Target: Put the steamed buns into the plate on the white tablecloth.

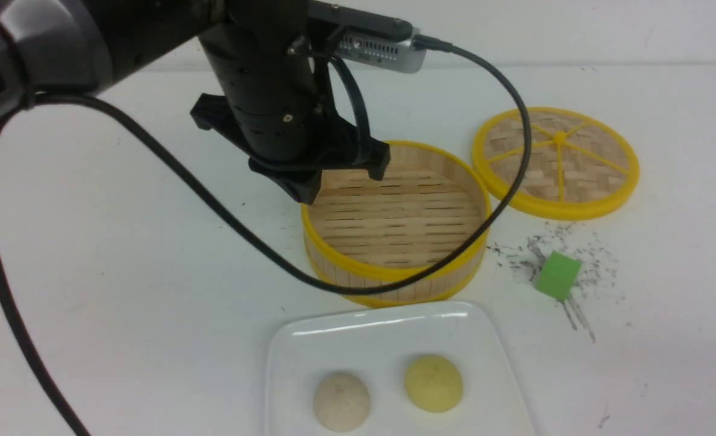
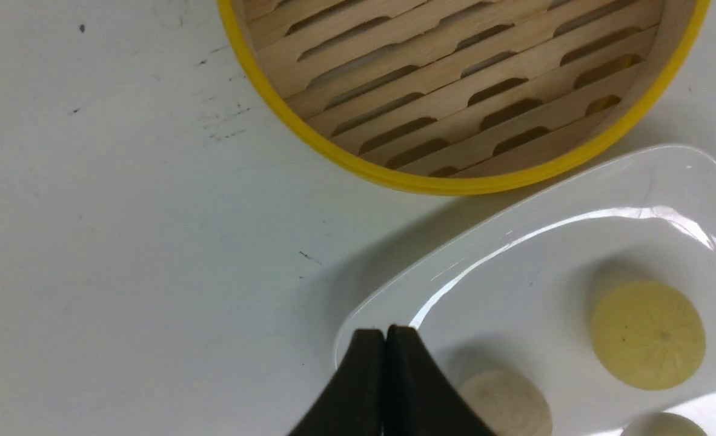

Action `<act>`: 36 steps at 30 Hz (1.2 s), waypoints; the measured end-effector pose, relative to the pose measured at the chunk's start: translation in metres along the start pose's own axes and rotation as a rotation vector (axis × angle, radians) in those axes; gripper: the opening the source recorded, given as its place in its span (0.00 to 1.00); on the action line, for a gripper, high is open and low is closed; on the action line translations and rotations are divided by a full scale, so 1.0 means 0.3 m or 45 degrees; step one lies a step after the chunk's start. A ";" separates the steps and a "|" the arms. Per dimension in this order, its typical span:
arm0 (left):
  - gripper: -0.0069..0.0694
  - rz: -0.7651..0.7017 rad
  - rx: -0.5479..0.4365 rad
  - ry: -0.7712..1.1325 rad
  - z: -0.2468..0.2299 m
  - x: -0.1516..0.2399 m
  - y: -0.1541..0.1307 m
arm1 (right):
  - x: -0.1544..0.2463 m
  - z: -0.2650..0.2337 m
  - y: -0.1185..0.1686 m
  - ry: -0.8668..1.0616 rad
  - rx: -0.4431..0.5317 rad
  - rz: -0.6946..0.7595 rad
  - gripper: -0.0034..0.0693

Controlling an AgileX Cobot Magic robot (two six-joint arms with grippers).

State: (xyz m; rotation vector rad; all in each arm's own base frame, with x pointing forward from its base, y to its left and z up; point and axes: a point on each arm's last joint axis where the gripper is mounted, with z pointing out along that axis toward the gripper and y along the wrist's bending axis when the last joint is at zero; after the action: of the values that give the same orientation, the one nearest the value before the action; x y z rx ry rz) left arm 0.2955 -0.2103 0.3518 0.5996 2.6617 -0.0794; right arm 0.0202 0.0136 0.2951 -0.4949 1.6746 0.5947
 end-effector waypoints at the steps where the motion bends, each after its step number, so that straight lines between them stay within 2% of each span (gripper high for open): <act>1: 0.11 0.000 0.004 0.001 0.000 0.000 0.002 | 0.009 0.009 0.003 0.010 -0.015 -0.017 0.03; 6: 0.11 0.003 0.028 0.005 -0.001 0.001 -0.003 | 0.053 0.035 0.014 0.063 -0.074 -0.050 0.03; 36: 0.12 0.007 0.016 0.001 -0.002 0.001 0.000 | 0.065 0.040 0.015 0.079 -0.080 -0.052 0.05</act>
State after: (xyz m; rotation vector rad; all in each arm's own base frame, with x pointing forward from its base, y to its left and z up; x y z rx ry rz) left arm 0.2950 -0.2102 0.3524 0.6114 2.6623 -0.0939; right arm 0.0231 0.0246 0.2748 -0.5968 1.7045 0.6090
